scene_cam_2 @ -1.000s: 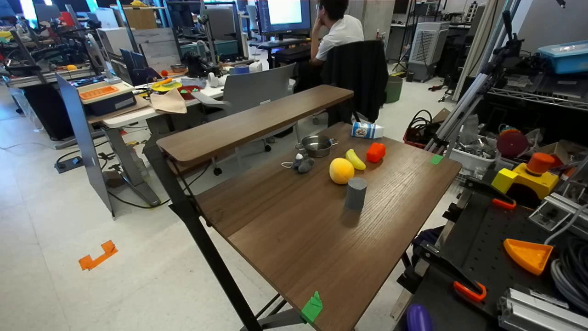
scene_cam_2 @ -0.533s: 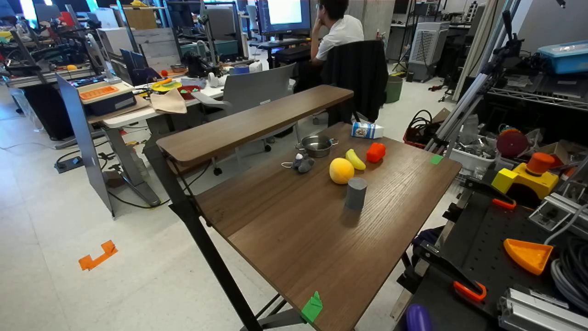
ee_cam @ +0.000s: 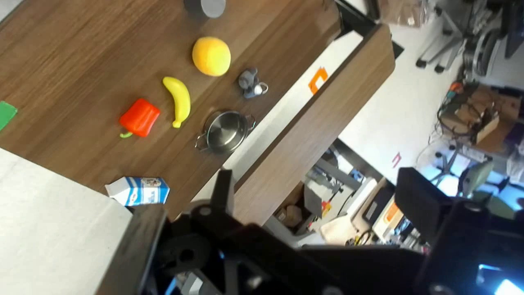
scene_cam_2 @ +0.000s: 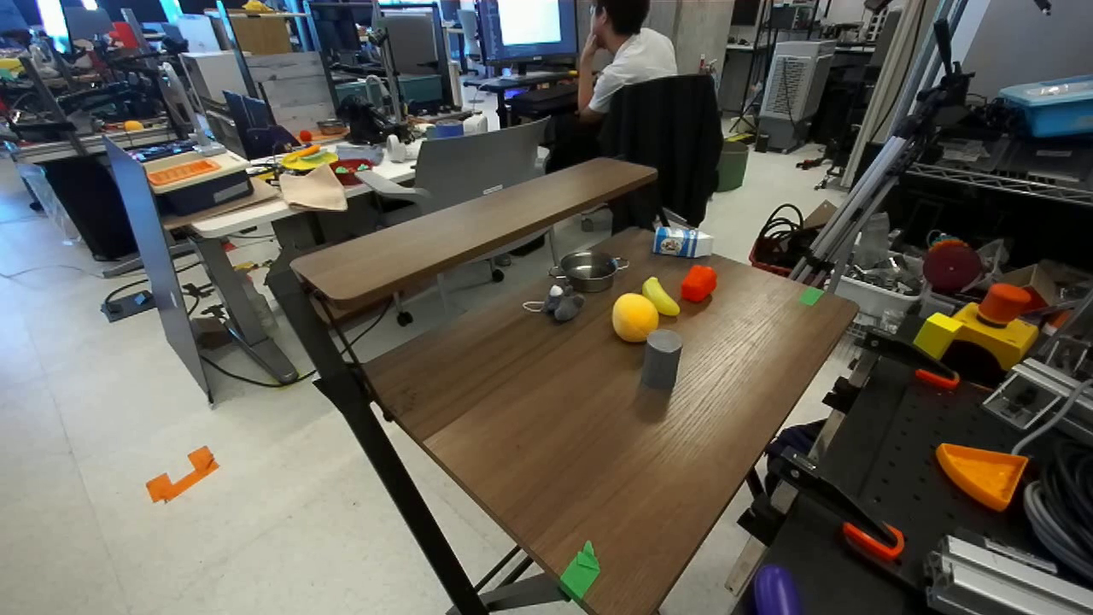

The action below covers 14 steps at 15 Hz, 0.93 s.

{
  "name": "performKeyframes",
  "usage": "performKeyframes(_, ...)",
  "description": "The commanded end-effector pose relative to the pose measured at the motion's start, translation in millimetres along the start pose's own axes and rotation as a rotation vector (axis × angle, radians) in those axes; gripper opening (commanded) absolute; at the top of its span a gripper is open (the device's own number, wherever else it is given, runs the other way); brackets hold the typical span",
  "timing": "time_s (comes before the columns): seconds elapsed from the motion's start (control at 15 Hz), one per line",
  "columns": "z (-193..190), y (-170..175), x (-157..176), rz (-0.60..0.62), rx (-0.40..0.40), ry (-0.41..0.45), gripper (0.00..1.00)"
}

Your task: Pick up the orange toy and put it in the silver pot.

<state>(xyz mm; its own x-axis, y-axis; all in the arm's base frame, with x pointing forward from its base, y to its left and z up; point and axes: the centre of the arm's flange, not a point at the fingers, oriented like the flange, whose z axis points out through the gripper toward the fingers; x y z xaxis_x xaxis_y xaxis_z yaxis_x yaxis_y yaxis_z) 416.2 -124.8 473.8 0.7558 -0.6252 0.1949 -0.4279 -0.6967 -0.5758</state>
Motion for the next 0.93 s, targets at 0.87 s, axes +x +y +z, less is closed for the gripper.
performKeyframes(0.87, 155.8, 63.7, 72.7, 0.552, -0.067, 0.107, 1.0)
